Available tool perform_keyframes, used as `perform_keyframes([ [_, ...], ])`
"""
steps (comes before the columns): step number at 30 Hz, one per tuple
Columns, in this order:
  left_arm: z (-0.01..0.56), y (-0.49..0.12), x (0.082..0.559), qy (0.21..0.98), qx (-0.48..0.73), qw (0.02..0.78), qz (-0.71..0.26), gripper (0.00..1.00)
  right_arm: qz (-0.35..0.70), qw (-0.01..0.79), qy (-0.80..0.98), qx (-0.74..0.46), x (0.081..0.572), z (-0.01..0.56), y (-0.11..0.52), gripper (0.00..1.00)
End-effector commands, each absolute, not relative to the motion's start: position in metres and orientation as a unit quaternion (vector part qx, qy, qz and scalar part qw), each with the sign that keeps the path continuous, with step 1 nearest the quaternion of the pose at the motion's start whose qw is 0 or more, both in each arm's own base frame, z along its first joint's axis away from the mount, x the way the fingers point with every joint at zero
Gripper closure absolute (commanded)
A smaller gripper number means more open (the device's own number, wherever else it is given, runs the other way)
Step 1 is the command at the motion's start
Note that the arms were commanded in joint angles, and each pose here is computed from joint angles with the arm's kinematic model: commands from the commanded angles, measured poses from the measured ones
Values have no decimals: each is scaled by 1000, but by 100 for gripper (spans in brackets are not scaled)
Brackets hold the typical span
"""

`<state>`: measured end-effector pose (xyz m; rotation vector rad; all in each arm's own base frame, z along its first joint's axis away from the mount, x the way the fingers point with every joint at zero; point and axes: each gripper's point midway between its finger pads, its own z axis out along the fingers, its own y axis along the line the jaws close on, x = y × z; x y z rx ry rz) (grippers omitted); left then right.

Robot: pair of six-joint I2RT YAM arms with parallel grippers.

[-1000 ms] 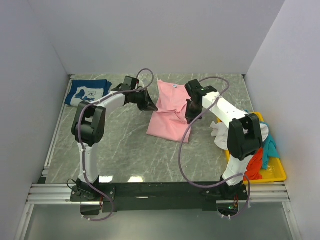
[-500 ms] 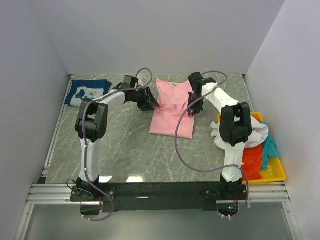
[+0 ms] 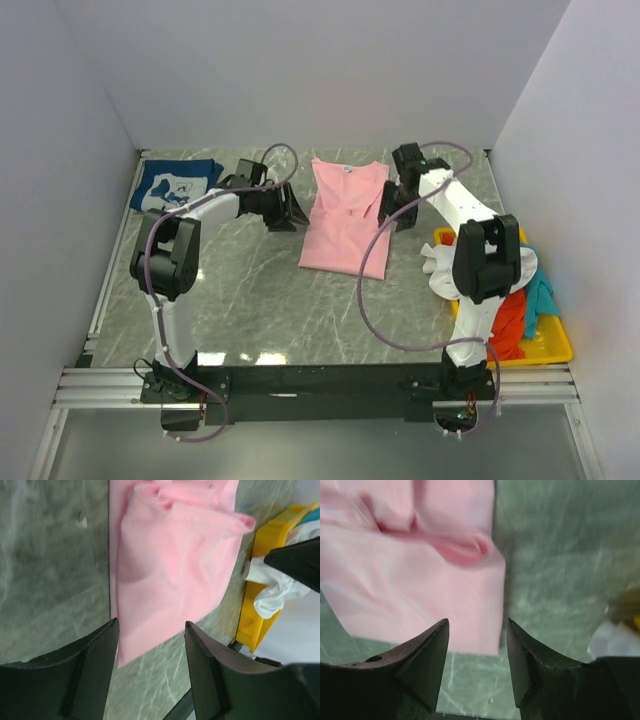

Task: Fold and stack the t-shirts
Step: Fold the tshirt

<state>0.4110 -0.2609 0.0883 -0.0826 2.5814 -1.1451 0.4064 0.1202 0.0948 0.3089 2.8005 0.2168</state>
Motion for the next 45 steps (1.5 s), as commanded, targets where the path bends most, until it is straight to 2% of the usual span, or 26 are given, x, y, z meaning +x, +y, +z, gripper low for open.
perform_keyframes([
  [1,96,-254,394,902,-6,173,-395,39,116,163,973,114,380,107,127,44],
  [7,79,-246,365,912,-9,154,-381,39,167,131,970,120,322,78,142,46],
  [11,72,-245,353,914,-11,148,-378,39,174,115,971,118,303,64,147,48],
  [20,56,-251,341,913,-28,128,-386,40,150,87,978,115,294,31,140,57],
  [40,35,-257,331,930,-21,104,-352,42,138,54,982,115,281,8,141,58],
  [45,31,-257,331,932,-23,100,-348,48,146,50,981,117,280,5,146,62],
])
